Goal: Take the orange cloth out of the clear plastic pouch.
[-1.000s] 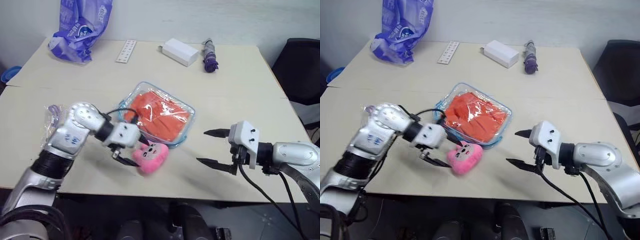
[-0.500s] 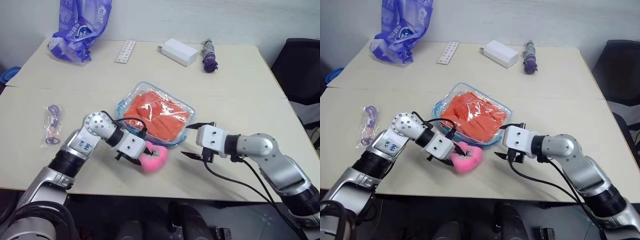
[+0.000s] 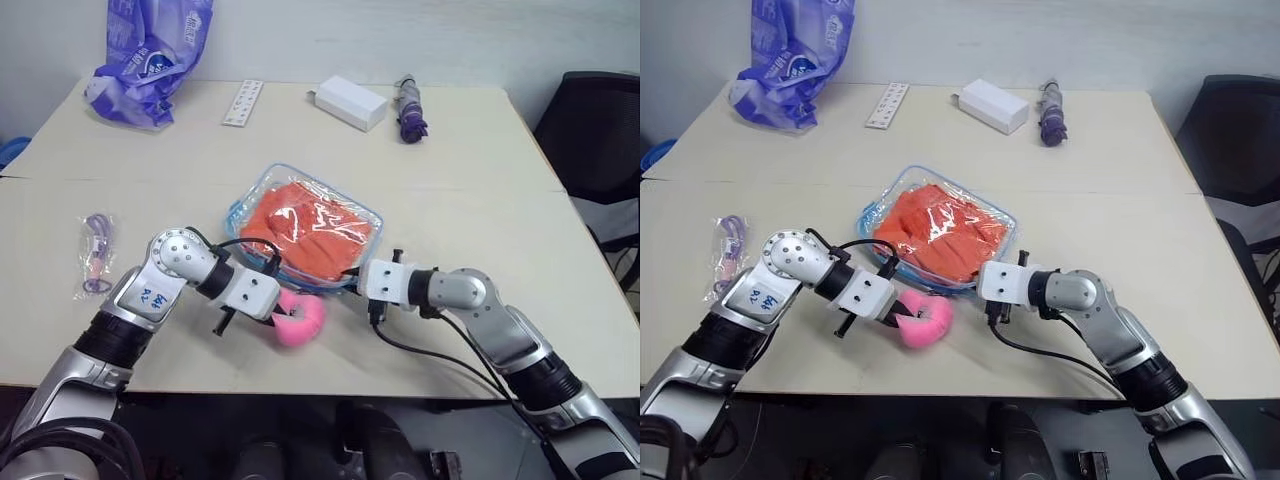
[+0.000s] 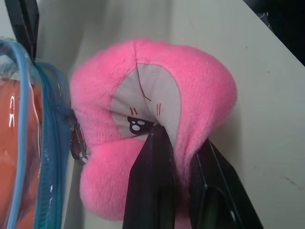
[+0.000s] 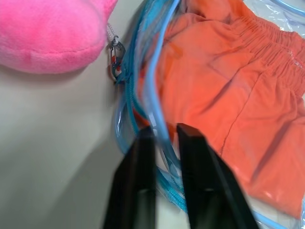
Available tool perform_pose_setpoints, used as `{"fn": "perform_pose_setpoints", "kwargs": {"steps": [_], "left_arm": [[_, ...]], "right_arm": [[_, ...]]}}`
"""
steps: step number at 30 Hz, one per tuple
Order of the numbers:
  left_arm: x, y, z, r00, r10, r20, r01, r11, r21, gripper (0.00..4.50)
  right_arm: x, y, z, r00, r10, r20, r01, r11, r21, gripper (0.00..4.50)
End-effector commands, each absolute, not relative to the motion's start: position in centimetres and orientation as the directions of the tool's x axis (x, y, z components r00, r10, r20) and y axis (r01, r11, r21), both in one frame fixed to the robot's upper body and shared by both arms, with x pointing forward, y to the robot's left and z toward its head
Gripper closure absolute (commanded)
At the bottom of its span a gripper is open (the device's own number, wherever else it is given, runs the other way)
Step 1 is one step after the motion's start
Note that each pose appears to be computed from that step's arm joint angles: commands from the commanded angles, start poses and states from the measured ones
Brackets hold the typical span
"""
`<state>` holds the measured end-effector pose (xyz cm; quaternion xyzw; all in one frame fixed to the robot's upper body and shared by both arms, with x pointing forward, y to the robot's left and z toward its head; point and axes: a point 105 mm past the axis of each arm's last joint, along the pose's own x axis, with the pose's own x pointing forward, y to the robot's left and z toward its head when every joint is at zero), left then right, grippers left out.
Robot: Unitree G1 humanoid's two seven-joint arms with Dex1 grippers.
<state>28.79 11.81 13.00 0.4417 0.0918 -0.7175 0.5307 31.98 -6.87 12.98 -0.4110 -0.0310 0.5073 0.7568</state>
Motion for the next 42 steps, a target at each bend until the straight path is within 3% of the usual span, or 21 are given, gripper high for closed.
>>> {"fn": "perform_pose_setpoints", "kwargs": {"steps": [1,15,19,24,26,27,32,34,35,40,42], "left_arm": [[29.5,13.1,12.7,0.026,-0.664,-0.747,0.876,-0.345,0.338,4.5],[32.5,25.7,18.0,0.409,-0.592,-0.695,0.905,0.163,0.393,4.5],[32.9,26.3,18.7,0.439,-0.571,-0.694,0.891,0.174,0.42,4.5],[31.9,23.5,17.1,0.335,-0.636,-0.695,0.929,0.101,0.355,4.5],[31.6,22.4,16.6,0.315,-0.667,-0.675,0.938,0.109,0.33,4.5],[31.6,22.2,16.5,0.315,-0.677,-0.665,0.939,0.12,0.323,3.79],[31.6,23.2,16.6,0.364,-0.673,-0.644,0.927,0.193,0.322,2.26],[31.2,23.9,18.3,0.366,-0.732,-0.575,0.931,0.286,0.229,1.63],[31.0,24.1,19.4,0.366,-0.764,-0.532,0.93,0.319,0.182,1.59],[30.4,24.5,24.3,0.349,-0.849,-0.397,0.934,0.35,0.071,1.59],[30.1,22.3,25.8,0.262,-0.875,-0.407,0.965,0.237,0.112,1.59]], "right_arm": [[32.1,-7.5,14.8,0.498,0.796,-0.344,-0.684,0.117,-0.72,4.47],[29.4,-14.9,17.2,0.483,0.772,-0.414,-0.592,-0.06,-0.803,4.47],[29.2,-15.6,16.5,0.48,0.766,-0.426,-0.601,-0.066,-0.796,4.47],[29.3,-14.4,16.1,0.473,0.785,-0.399,-0.622,-0.023,-0.782,4.47],[29.4,-14.2,16.2,0.483,0.788,-0.381,-0.639,0.02,-0.769,4.04],[29.2,-14.1,16.2,0.486,0.789,-0.376,-0.647,0.037,-0.761,3.84],[28.4,-14.6,16.3,0.525,0.774,-0.354,-0.665,0.114,-0.738,2.14],[27.5,-14.7,16.7,0.543,0.778,-0.317,-0.683,0.19,-0.706,1.46],[26.8,-14.7,16.8,0.543,0.784,-0.301,-0.701,0.226,-0.676,1.12],[24.3,-14.8,17.4,0.544,0.8,-0.254,-0.776,0.364,-0.516,1.12],[23.1,-14.6,17.6,0.528,0.816,-0.235,-0.812,0.404,-0.422,1.12]]}}
